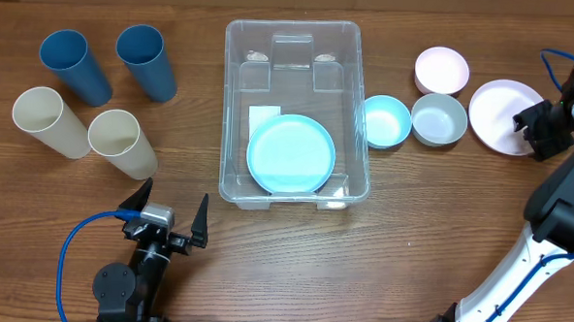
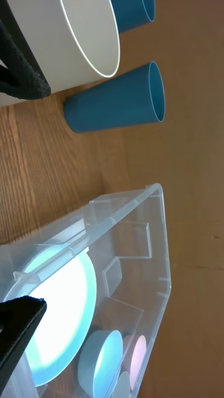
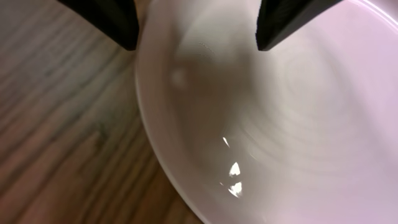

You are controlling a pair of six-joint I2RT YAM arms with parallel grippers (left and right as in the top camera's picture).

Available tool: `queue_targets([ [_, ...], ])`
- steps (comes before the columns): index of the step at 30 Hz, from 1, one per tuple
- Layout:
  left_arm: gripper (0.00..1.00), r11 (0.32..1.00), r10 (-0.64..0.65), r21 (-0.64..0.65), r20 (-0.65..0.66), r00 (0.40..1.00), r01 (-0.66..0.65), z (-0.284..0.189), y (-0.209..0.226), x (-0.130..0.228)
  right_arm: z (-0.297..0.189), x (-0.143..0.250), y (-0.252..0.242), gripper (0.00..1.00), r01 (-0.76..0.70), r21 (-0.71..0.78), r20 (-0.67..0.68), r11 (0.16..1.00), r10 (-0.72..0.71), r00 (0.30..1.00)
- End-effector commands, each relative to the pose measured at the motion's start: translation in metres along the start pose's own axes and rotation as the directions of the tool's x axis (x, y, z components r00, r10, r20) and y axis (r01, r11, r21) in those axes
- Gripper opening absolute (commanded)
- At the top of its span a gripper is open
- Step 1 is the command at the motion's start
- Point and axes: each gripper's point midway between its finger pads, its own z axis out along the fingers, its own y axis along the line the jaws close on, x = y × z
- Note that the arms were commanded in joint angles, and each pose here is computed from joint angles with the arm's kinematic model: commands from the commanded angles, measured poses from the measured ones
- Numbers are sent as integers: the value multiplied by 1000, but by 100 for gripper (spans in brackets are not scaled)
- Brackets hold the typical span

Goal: Pack container
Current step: 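Move right gripper to the pink plate and grip its rim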

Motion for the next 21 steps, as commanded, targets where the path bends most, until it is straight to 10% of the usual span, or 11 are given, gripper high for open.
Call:
queue_targets([
  [1,100,1000,-12,-7,4,1000,12,0,2,0,21,17,-10,57,-1,29,-42,1000,2,999],
  [12,100,1000,-12,-7,5,1000,12,0,2,0,41,35,-28,4,-11,63,-94,998,17,995],
  [21,100,1000,-12,-7,4,1000,12,0,2,0,-19,0,-44,4,-89,50,-81,995,93,992],
])
